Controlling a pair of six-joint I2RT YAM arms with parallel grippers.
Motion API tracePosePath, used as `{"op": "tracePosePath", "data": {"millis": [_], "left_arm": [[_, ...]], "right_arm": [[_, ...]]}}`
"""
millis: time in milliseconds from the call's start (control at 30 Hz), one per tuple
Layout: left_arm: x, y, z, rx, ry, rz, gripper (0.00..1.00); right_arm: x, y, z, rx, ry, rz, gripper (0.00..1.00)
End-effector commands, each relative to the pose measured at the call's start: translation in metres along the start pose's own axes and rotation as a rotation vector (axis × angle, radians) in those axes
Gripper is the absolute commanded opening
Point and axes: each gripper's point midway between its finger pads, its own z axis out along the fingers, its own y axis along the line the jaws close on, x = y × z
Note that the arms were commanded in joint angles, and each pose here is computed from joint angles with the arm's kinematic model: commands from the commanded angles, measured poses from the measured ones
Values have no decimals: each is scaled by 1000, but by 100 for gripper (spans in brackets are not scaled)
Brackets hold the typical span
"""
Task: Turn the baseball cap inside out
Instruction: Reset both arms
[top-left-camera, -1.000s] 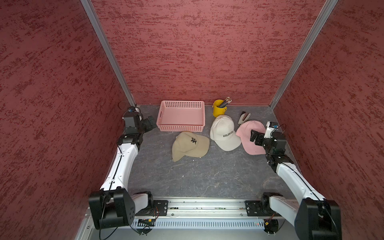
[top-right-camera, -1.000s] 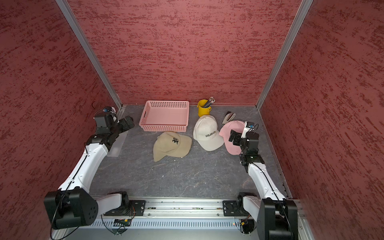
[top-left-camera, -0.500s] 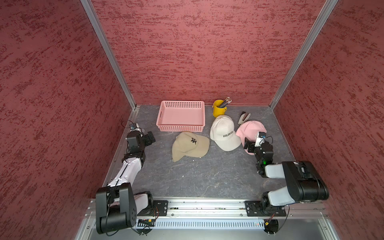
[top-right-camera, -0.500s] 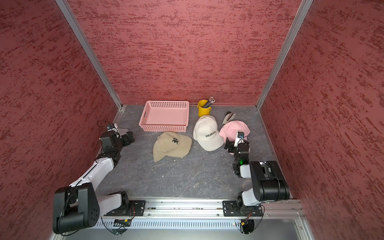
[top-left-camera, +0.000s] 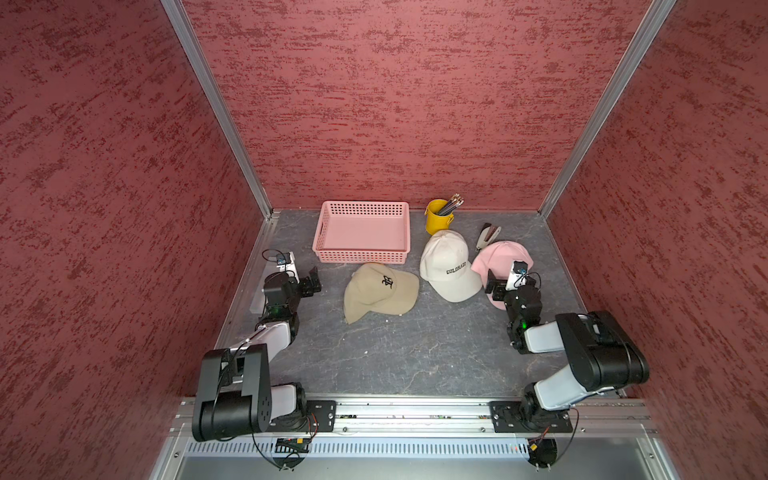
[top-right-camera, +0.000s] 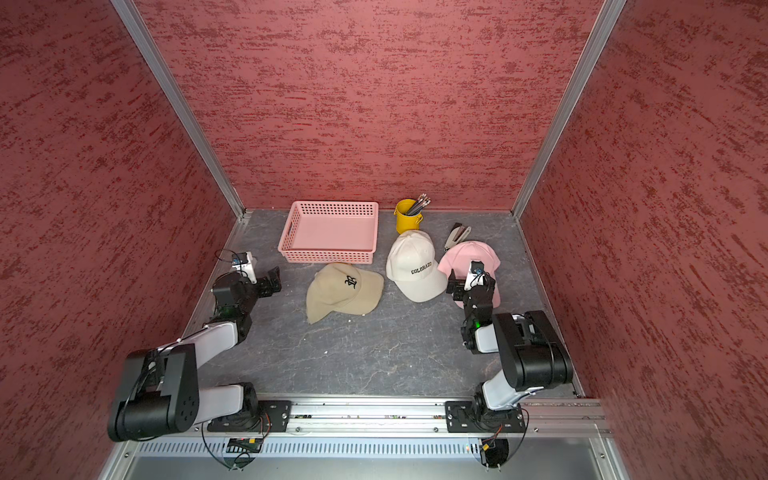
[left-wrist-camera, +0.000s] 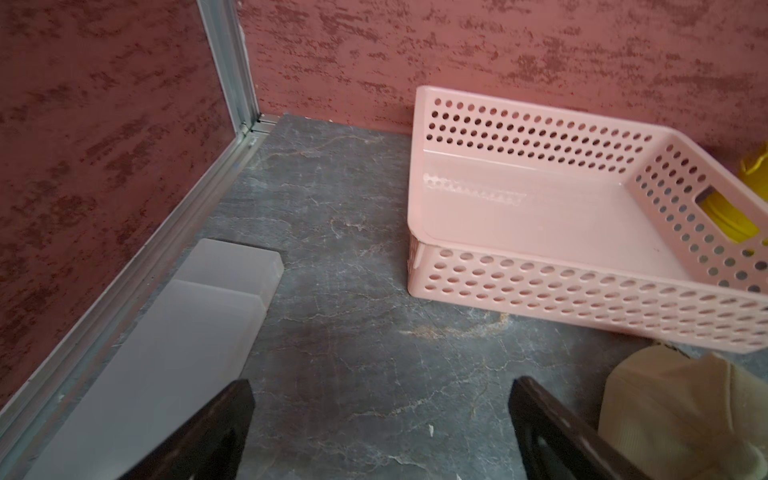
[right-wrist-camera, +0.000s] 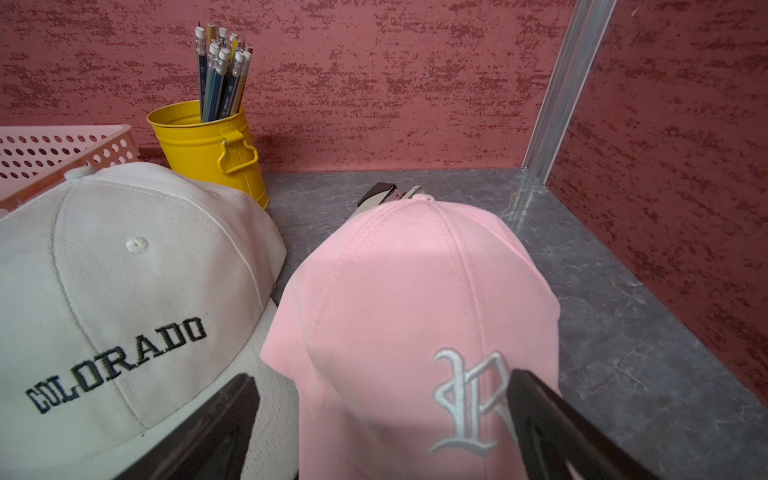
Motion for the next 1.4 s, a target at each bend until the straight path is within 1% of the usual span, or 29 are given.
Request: {"op": "tracePosePath", "data": {"millis": [0,67,100,167,267,367,400,433,467,700,833,900,1367], "left_arm": [[-16,-23,3,118,-49,65,100],[-21,-28,-1,146,-86,13,100],[-23,-32,-2,164,-103,7,100],[-20,-45,2,191,-117,44,100],[-10,-53,10,209,-127,92,100],[0,-51,16,194,-141,100,100],[3,-49,16,193,-112,87,100],[0,-52,16,214,-131,90,100],[1,-52,16,215,-129,93,100],[2,-50,16,171,-129,101,100],[1,-44,20,150,-116,77,100],[1,-39,22,118,-107,65,100],[0,-39,23,121,-107,62,100]], "right_arm": [[-11,-2,4,22,-23,-6,99],[-12,-1,4,20,-22,-4,99],[-12,-1,4,20,-23,-5,99],[-11,-1,4,19,-21,-5,98],[-11,-1,5,20,-18,-5,99],[-11,-1,5,17,-17,-6,98],[-12,-1,5,19,-19,-4,98],[-11,-1,5,18,-18,-8,99],[-11,-1,5,18,-18,-7,99],[-11,-2,8,26,-4,-5,99],[-10,-1,10,25,8,-8,99],[-10,-1,11,23,12,-9,99],[-9,-1,16,28,36,-9,99]]}}
